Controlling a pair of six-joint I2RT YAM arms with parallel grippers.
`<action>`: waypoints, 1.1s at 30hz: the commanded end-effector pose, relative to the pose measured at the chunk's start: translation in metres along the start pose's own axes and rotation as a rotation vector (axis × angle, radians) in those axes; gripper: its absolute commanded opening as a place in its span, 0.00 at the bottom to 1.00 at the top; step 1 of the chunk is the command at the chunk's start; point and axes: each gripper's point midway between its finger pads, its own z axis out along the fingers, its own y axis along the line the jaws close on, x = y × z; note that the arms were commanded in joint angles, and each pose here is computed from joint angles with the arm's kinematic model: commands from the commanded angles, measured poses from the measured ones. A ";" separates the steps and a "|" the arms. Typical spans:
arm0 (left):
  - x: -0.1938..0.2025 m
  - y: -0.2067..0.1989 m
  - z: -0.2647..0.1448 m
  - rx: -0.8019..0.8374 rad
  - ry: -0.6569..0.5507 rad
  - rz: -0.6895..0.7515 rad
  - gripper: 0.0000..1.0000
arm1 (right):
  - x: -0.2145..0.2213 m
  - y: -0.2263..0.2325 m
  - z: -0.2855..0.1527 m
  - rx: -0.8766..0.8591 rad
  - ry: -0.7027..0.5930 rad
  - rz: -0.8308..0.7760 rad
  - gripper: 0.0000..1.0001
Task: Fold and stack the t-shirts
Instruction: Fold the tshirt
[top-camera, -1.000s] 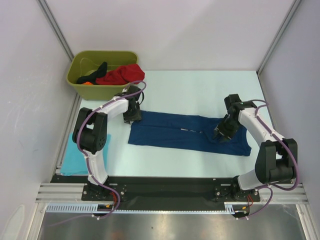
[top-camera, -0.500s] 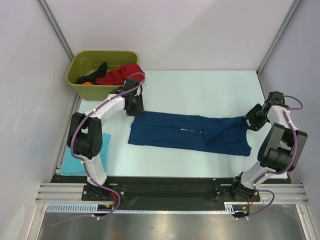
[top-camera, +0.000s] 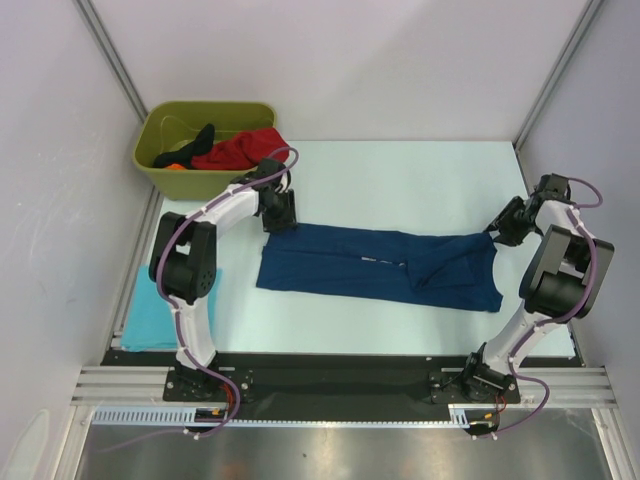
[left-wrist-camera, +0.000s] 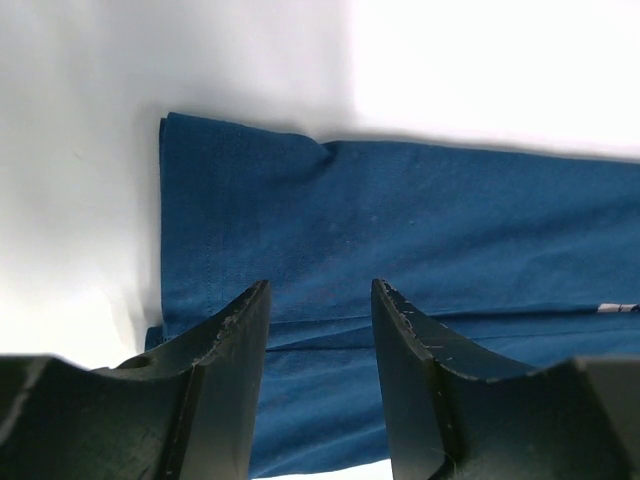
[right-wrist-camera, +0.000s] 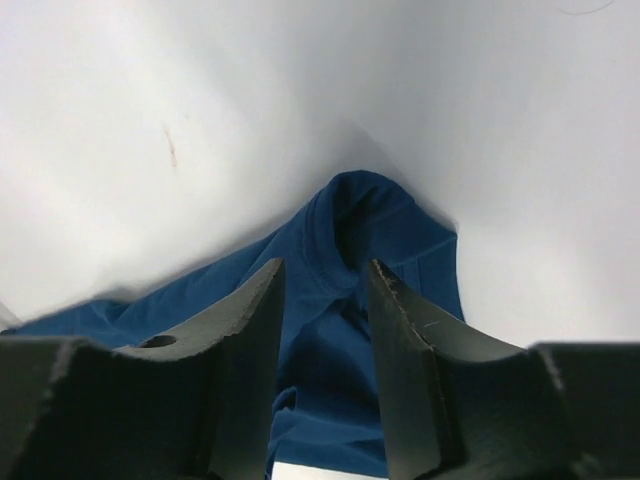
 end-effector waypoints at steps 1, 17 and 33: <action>-0.008 -0.001 -0.002 0.018 -0.018 0.023 0.50 | -0.013 0.006 0.004 -0.039 -0.021 -0.034 0.43; 0.007 -0.007 -0.030 -0.013 -0.021 0.049 0.59 | 0.004 -0.013 -0.067 0.248 0.004 0.108 0.75; 0.062 -0.164 -0.068 0.599 0.045 0.310 0.56 | 0.094 0.028 -0.033 -0.022 0.170 -0.251 0.49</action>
